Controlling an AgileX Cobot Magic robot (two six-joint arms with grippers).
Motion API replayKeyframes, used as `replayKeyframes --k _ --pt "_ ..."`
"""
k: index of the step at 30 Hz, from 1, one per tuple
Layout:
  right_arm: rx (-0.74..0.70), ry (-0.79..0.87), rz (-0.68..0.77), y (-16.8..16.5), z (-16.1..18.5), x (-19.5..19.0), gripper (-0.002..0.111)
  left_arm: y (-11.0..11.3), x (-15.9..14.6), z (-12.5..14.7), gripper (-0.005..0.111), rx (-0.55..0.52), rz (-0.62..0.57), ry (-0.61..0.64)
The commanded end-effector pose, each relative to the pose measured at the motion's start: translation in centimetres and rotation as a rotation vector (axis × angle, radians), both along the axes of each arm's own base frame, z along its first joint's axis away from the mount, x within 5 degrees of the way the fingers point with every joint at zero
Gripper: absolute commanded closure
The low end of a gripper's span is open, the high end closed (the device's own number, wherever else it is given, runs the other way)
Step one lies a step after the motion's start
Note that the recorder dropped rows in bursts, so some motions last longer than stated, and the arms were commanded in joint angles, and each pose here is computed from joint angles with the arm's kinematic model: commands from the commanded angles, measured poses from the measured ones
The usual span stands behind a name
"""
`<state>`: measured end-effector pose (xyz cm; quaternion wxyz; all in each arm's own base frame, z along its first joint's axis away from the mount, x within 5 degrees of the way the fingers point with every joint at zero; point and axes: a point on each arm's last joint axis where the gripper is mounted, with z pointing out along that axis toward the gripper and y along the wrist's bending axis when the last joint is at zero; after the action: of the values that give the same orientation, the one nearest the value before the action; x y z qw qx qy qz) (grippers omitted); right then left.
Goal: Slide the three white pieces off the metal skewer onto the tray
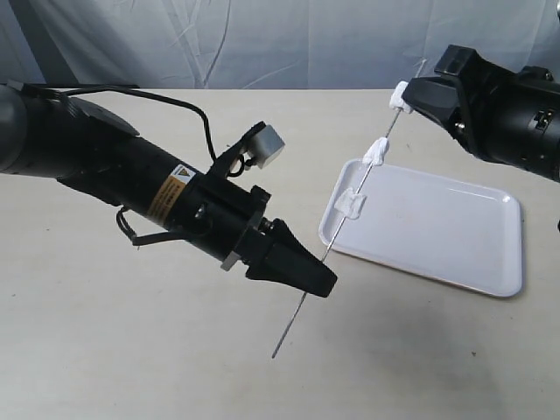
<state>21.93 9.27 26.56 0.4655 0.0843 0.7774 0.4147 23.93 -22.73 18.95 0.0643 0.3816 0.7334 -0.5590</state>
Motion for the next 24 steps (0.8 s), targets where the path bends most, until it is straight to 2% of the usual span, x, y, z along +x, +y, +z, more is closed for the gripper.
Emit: replayKeyframes --k 1,10,24 --pt "0.02 -0.008 0.009 0.06 0.3 0.06 0.109 -0.14 -0.2 0.12 0.107 -0.011 -0.007 0.001" --pt "0.078 0.007 -0.036 -0.19 0.48 0.28 0.109 -0.14 -0.2 0.12 0.107 -0.011 -0.007 0.001" --pt "0.07 -0.02 -0.102 -0.72 0.62 0.63 0.109 -0.14 -0.2 0.12 0.107 -0.014 -0.009 -0.005"
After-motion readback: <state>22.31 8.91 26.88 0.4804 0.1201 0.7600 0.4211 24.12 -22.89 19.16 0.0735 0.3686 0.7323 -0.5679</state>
